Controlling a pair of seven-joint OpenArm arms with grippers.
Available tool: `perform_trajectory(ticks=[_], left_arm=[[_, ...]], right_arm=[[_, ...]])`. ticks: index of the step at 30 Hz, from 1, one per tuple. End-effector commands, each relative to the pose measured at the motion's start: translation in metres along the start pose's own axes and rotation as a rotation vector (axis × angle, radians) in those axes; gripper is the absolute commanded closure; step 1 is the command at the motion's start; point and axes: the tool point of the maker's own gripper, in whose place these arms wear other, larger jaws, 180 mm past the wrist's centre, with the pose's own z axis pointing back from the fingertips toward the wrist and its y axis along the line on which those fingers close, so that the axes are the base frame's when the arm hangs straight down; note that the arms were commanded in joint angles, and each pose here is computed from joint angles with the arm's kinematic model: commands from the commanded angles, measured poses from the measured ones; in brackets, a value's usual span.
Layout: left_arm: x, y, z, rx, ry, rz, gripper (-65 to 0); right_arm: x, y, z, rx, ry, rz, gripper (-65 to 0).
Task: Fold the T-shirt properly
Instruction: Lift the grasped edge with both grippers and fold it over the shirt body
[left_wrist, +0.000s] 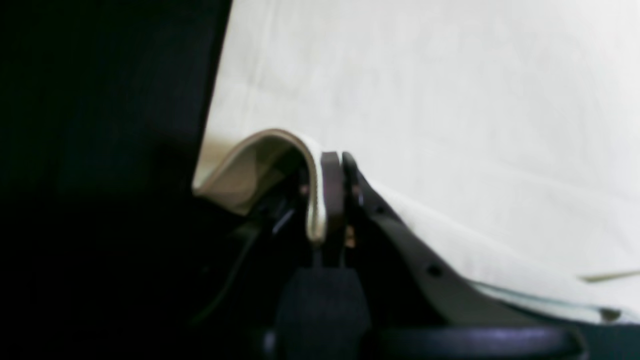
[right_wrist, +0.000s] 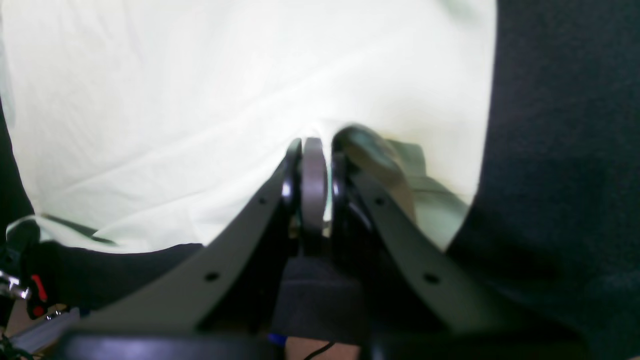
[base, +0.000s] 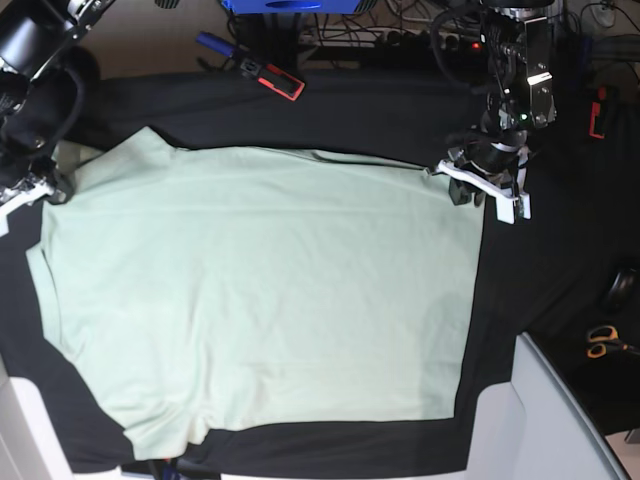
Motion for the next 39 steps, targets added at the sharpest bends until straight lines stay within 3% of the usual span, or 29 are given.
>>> perform_trajectory(ticks=[1,10,20,28,39], left_arm=[[0.015,0.000,-0.001,-0.003,-0.043,0.001,0.0],[0.021,-0.006,-0.009,-0.009,-0.054,0.027,0.0],[0.042,-0.005,-0.018,0.015,-0.090,0.046,0.0],[0.043,-0.005,-0.023,0.016,-0.087,0.054,0.0],[0.055,-0.007,-0.025,0.012,-0.107,0.048,0.0]], right_arm=[[0.023,0.003,0.005,0.010,-0.064,0.014,0.0],[0.051,0.009,0.008,0.012,-0.125,-0.002,0.0],[0.066,0.001,-0.001,0.032,-0.116,-0.041,0.0],[0.075,0.023,-0.022,0.062,-0.108,0.049,0.0],[0.100,0.039,-0.028,0.093,-0.145,0.038,0.0]])
